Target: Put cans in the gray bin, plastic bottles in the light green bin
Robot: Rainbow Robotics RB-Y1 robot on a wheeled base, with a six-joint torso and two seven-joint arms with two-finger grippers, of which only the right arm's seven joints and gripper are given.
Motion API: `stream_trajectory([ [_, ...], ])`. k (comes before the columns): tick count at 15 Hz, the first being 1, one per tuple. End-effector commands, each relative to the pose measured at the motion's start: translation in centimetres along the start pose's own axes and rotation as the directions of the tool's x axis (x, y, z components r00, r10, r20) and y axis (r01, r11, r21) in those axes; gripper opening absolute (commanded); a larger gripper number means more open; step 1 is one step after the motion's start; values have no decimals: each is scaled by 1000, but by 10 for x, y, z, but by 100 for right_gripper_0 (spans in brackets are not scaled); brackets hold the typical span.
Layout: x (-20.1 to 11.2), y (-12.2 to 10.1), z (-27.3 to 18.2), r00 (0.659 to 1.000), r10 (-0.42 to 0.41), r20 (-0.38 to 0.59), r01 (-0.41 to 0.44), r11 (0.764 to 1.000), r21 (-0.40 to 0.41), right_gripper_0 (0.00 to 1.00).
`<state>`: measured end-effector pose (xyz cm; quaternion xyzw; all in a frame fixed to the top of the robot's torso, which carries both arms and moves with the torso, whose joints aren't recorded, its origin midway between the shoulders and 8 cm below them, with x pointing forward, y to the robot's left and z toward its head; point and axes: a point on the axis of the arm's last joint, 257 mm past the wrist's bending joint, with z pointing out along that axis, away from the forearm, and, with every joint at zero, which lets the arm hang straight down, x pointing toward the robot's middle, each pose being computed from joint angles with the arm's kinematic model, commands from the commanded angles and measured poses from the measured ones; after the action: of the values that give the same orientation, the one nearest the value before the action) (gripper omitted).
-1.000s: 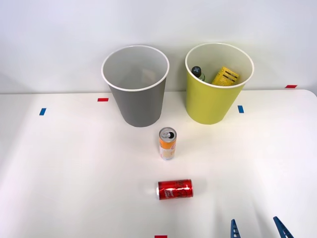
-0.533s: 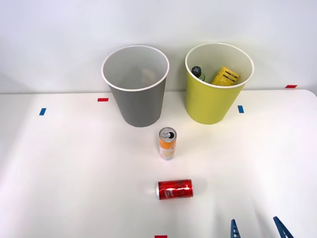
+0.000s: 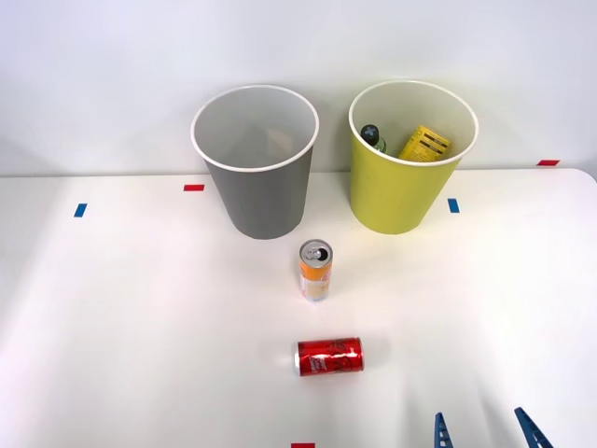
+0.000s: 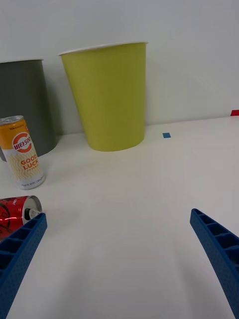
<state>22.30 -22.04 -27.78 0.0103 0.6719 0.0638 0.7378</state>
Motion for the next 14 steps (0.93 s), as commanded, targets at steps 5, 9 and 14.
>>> stream_trajectory([
  [5,0,0,0,1000,0,0,0,1000,0,100],
  [9,15,2,-2,999,8,-31,-8,1000,4,100],
  [14,-8,27,-2,999,-43,27,45,997,-63,100],
])
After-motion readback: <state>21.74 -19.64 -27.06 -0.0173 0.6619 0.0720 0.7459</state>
